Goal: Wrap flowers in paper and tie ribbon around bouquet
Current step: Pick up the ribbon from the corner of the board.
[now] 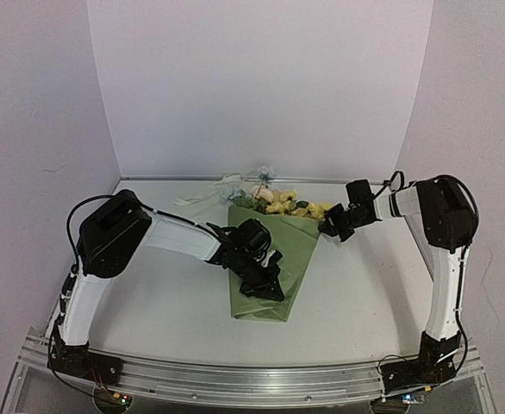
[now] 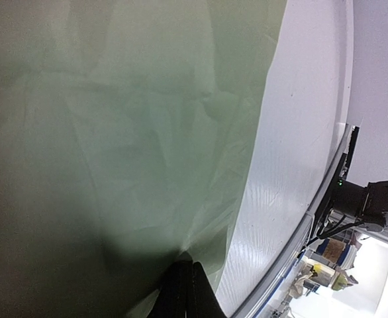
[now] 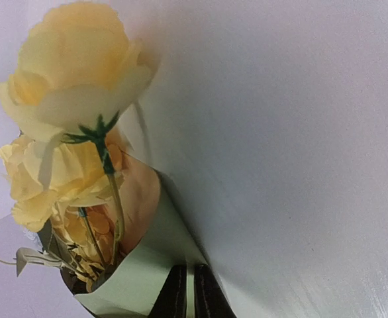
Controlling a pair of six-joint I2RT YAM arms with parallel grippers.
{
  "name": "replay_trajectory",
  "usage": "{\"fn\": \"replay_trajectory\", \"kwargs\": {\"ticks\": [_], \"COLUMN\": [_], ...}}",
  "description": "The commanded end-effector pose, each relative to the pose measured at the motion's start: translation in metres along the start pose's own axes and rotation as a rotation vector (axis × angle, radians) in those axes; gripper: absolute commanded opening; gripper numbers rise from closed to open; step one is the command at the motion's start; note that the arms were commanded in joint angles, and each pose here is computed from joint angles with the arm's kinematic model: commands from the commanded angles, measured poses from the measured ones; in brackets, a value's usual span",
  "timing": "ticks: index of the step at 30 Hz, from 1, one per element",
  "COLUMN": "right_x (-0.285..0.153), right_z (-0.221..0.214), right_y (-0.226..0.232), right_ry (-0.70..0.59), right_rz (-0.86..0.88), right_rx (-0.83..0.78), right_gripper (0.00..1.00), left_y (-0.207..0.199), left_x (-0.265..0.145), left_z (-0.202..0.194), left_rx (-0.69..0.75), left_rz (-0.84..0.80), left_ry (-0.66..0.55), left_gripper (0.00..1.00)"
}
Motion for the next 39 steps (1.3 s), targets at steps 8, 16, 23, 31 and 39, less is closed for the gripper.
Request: {"fn": "replay_trajectory", "kwargs": {"ticks": [8,16,23,31,39], "right_x": [-0.110,-0.154,-0.154,-0.131,-0.133], "right_z": [-0.015,-0.061,-0.110,-0.129,-0.136], "right_y": [0.087,0.084,0.049,-0.005,-0.023], "right_ry": [-0.127,-0.143,-0.087,-0.026,-0.017], "right_rz": [0.088,0.096,0.047,0.004,-0.013], "right_rx": [-0.262,-0.388,-0.483,-0.475,-0.497], "right_gripper": [0.17,0.37,0.53,0.66,0.67], "left_y": [-0.044,-0.063,-0.014,0.102,0.188], "left_x": [-0.053,-0.120,-0.188,-0.267,-0.299], "left_z": [0.021,0.054,0.083,0.124,0.168], "left_rx": [0.049,0.079,0.004,-0.190,-0.296], "left_rz": [0.009,-0.039,0.092,0.470,0.722], "left_ry": [-0.113,-0.297,-0.481,-0.706,-0.763], "left_gripper": [0.15,0.27,0.33,0.38,0.42]}}
Point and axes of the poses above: each gripper's point midway between its finger pads, its own x axis out along the fingers, its own y axis along the line the jaws close on, z = x × y, the point moved 9 cm from there along -x, back along the fingers, and after that the axes turned 6 degrees about x, right-handed, at the moved point
